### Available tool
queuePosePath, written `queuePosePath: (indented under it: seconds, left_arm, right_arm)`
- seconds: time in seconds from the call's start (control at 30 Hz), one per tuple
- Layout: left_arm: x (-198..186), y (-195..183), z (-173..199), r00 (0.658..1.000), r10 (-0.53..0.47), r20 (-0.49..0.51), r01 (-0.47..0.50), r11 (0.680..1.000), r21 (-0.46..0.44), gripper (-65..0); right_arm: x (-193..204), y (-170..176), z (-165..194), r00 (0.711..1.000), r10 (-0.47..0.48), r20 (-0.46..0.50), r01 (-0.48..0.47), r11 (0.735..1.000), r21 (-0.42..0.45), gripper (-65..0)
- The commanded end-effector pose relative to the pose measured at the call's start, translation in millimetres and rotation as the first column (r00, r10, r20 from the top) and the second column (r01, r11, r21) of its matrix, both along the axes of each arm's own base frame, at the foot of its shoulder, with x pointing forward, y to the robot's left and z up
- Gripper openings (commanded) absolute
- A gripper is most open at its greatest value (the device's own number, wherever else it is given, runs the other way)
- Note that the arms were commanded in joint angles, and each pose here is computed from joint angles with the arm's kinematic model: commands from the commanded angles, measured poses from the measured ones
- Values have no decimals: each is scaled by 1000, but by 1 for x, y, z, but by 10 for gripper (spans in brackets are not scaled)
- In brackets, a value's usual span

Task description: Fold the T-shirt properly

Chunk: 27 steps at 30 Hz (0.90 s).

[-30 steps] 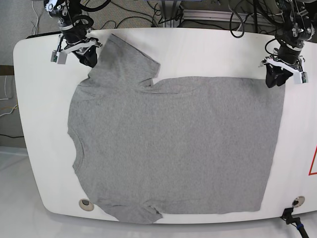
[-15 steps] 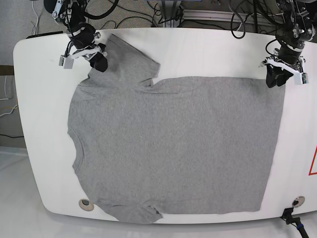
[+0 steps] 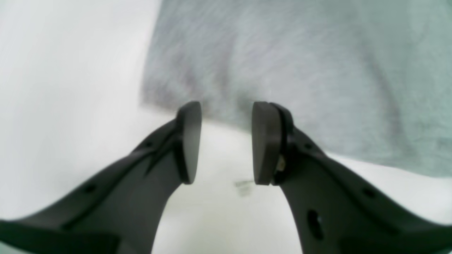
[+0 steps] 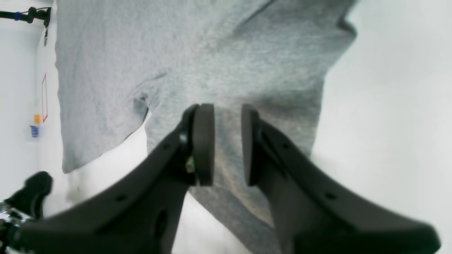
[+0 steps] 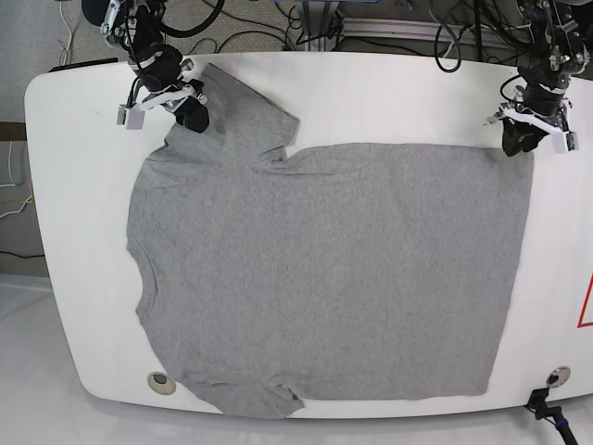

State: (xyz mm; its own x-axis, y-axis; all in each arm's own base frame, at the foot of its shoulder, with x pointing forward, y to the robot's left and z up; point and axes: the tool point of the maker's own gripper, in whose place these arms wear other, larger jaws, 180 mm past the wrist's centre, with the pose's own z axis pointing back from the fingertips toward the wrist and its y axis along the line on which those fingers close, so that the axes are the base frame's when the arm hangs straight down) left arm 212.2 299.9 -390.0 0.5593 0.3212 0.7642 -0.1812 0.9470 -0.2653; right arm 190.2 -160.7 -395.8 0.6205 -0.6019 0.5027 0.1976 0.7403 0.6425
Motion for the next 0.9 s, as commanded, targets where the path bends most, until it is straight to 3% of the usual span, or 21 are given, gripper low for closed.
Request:
queuePosePath:
  seconds: [0.0, 0.5, 0.87]
  left_arm:
    - [3, 10, 4, 999, 18, 32, -18, 1000, 1, -428]
    - [1, 12, -19, 999, 27, -36, -27, 999, -20, -427]
    - [7, 17, -18, 999, 44, -26, -44, 999, -15, -431]
  right_arm:
    - [4, -3, 11, 999, 1, 43, -1, 1000, -9, -521]
    - [0, -6, 4, 1000, -3, 16, 3, 1000, -22, -514]
    - [-1, -6, 4, 1000, -14, 16, 14, 1000, -15, -510]
